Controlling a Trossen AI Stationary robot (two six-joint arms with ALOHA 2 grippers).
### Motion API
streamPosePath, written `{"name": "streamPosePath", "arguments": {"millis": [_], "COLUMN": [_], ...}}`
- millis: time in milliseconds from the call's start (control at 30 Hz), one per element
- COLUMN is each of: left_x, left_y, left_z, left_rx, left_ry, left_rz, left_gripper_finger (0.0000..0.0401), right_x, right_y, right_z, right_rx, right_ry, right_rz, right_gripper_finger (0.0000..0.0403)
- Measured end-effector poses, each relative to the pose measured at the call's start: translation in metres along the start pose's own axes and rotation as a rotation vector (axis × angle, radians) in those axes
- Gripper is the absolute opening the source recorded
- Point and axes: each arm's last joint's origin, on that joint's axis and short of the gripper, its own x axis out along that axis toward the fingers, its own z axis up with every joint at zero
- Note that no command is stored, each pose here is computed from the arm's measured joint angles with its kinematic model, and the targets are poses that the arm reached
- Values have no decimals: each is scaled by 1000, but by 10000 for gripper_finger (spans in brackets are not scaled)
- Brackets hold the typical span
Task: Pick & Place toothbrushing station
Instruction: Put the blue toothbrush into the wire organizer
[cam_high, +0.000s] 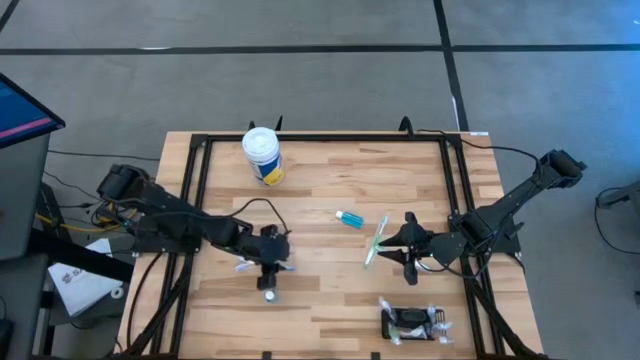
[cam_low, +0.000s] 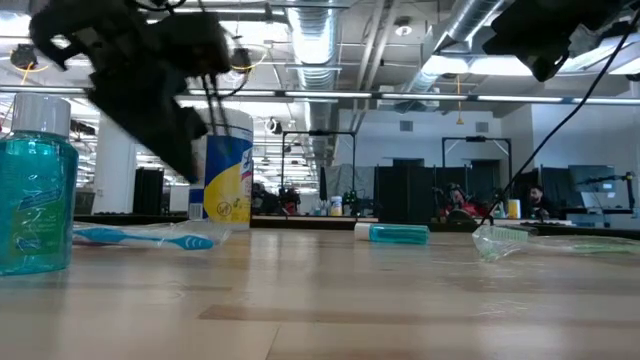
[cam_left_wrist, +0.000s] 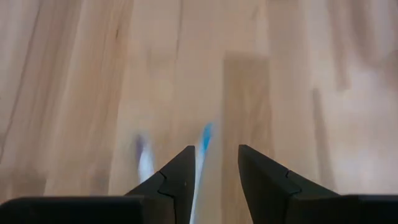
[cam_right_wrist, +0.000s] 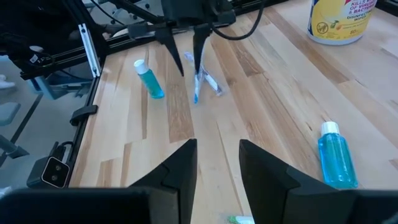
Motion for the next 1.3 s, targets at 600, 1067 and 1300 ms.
{"name": "streamPosePath", "arguments": {"millis": [600,1067,1300], "left_x": [-14,-19,-21], "left_y": [9,14,16], "left_z": [-28,-40,-45], "left_rx": [-130,-130,-117], "left_ry": [335,476,520], "left_rz": [23,67,100], "left_gripper_finger": [115,115,115], "right_x": [0,0,0], "right_y": [0,0,0], "right_z": [0,0,0], "right_rx": [0,0,0], "right_ry": [-1,0,0], "right_rz": [1,1,1], "right_gripper_finger": [111,111,111]}}
